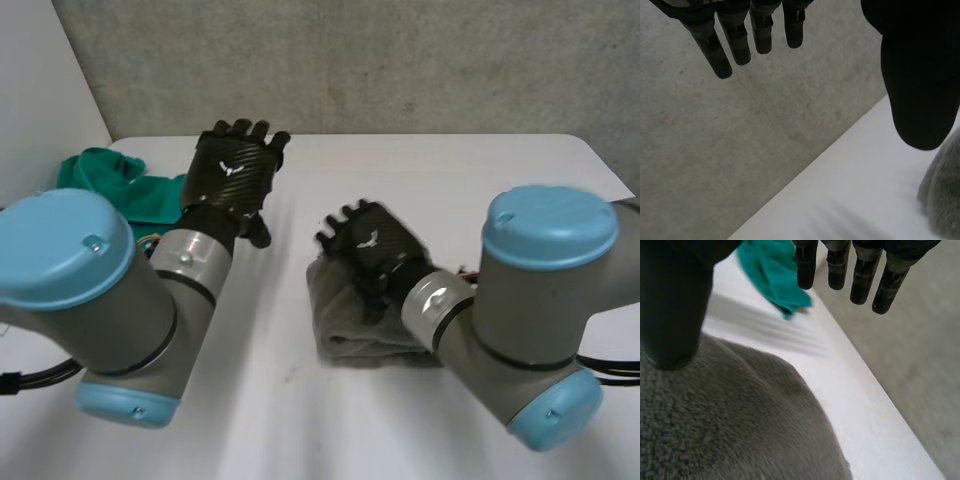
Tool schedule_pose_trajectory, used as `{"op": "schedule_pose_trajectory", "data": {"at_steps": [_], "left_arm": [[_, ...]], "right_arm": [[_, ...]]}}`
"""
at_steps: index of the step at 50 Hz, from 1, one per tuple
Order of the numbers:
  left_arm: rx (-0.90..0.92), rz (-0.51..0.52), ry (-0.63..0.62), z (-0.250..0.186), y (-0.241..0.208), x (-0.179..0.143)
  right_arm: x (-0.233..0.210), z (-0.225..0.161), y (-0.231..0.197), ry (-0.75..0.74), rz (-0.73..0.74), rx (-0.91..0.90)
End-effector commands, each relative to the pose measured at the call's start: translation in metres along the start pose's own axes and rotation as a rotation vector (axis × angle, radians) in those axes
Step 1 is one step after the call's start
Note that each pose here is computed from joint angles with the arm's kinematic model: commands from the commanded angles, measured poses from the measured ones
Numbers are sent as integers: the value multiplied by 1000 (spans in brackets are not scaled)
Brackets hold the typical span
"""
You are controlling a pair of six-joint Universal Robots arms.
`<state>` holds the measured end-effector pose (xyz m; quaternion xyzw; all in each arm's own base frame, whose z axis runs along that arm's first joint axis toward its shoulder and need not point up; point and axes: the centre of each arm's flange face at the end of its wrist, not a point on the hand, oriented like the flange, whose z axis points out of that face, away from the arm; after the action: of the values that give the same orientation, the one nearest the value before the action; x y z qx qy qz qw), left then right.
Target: Fold the laundry.
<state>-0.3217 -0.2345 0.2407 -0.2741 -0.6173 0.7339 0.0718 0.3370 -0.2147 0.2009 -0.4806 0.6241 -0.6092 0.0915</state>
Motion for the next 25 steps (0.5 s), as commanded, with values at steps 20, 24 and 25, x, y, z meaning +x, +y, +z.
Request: {"op": "schedule_pose_trajectory", "data": {"at_steps": [20, 24, 25], "left_arm": [[-462, -149, 325, -12, 104, 87], [-472, -147, 324, -13, 102, 85], [-464, -148, 324, -13, 99, 85]], "right_arm": [[38, 14, 88, 19, 481, -296], [41, 11, 87, 38, 401, -307], [41, 11, 88, 43, 383, -313]]}}
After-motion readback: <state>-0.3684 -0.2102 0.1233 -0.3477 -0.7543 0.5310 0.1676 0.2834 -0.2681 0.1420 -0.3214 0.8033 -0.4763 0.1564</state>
